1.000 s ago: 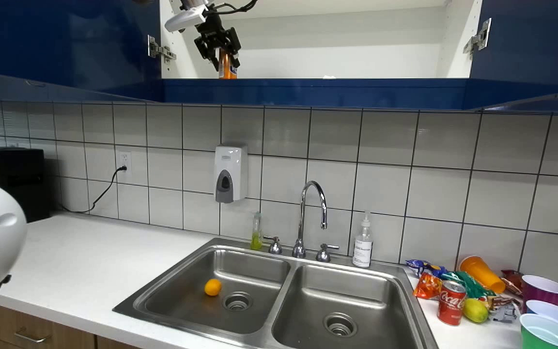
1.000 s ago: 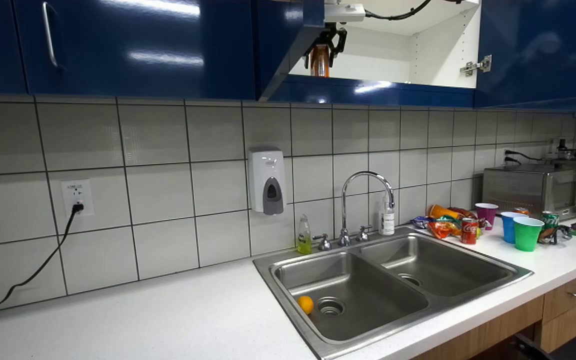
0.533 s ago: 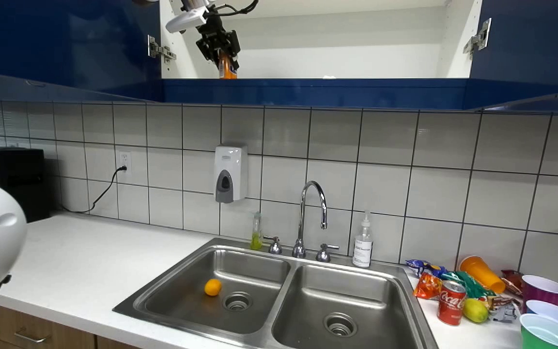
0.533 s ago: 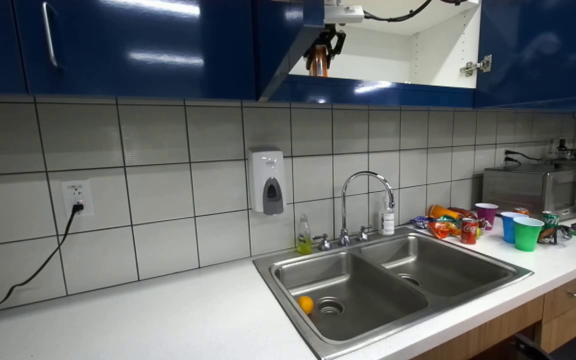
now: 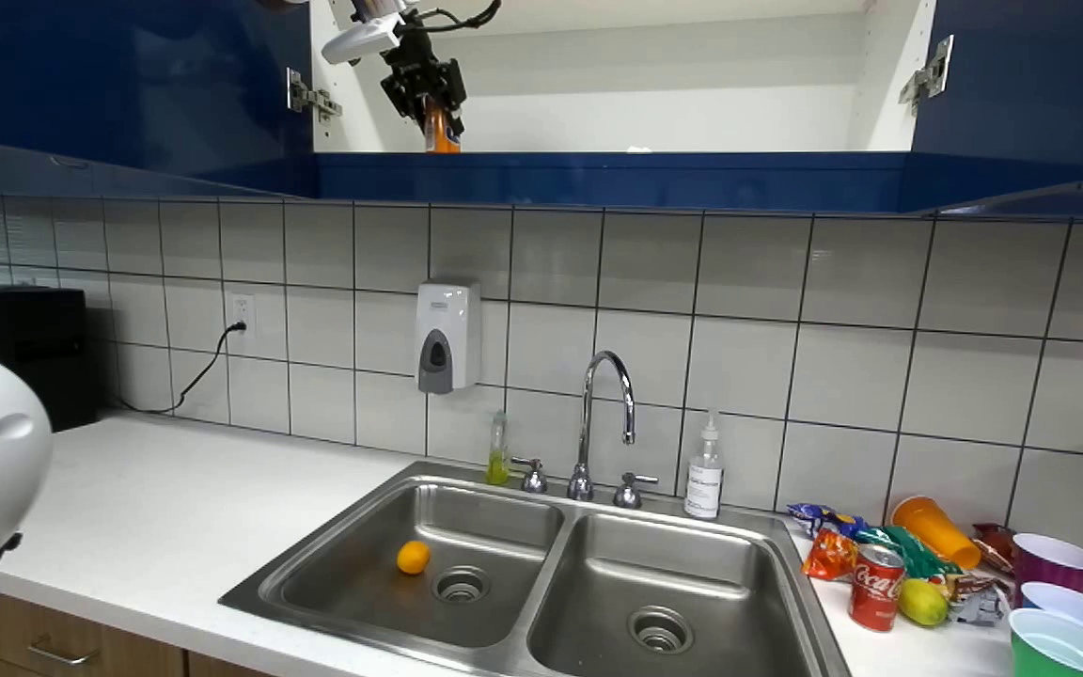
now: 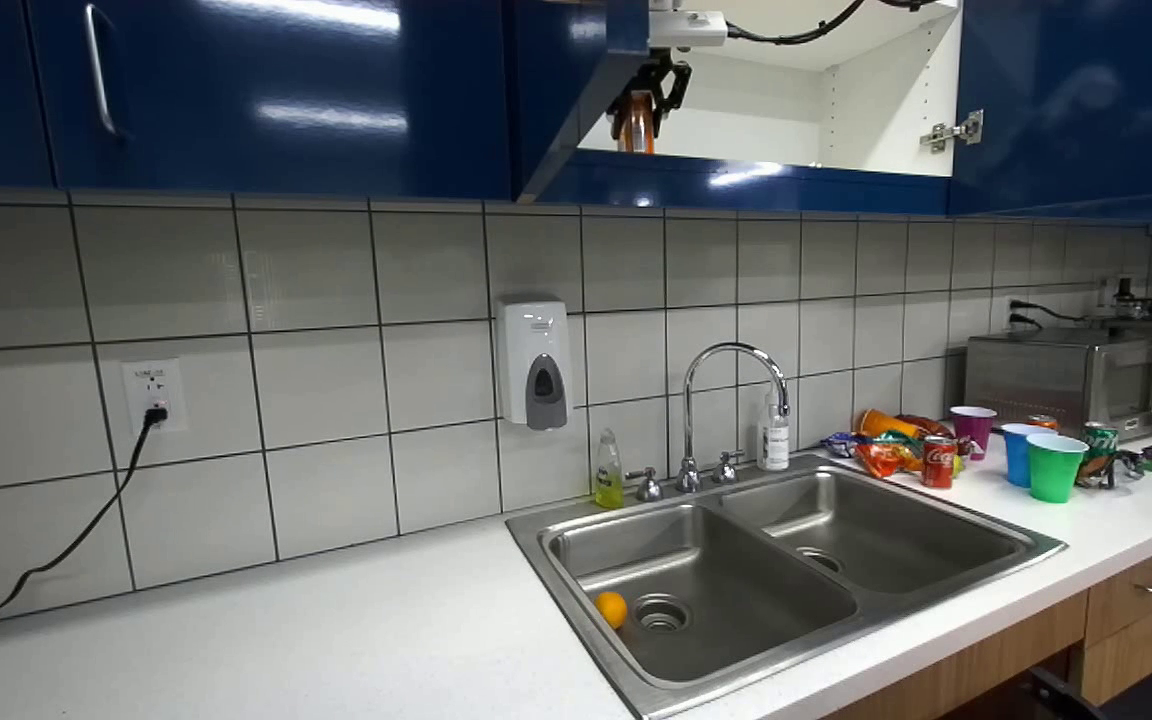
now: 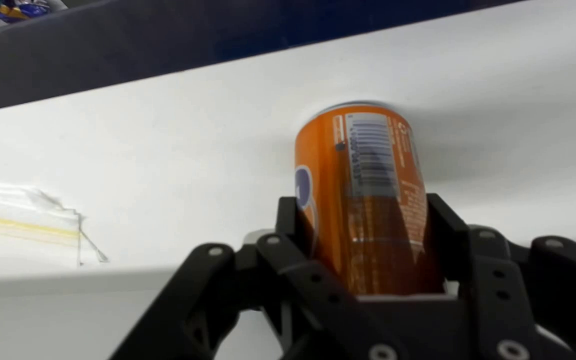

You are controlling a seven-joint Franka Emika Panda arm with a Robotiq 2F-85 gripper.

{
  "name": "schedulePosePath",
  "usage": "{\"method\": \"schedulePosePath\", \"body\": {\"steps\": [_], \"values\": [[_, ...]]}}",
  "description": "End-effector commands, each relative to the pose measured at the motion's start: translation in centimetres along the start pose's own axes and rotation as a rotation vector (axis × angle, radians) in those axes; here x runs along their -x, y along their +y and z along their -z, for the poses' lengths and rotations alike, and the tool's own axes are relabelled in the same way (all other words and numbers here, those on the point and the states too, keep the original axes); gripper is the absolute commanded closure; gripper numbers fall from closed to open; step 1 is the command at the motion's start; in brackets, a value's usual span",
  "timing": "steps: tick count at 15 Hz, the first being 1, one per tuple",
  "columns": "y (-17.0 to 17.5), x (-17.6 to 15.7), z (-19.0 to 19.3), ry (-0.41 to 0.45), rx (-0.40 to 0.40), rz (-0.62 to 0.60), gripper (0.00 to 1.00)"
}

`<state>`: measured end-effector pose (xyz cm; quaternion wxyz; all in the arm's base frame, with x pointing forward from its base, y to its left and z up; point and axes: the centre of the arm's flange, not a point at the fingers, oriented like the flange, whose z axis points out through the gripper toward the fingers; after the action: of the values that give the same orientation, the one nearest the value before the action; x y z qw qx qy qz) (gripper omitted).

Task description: Put the orange can in the sink on the left.

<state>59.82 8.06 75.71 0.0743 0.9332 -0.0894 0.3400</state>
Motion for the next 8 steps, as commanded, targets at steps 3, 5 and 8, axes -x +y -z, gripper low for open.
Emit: {"method": "schedulePosePath", "body": {"steps": [3,5,8], "values": [[-0.2,-0.6,2.3,0.042,0.019,-0.023,0.62],[-0.2,-0.6,2.8,0.05,0.02,-0.025,0.62],[-0.2,-0.6,3.6,0.062,0.022,-0.028,0.62]]}}
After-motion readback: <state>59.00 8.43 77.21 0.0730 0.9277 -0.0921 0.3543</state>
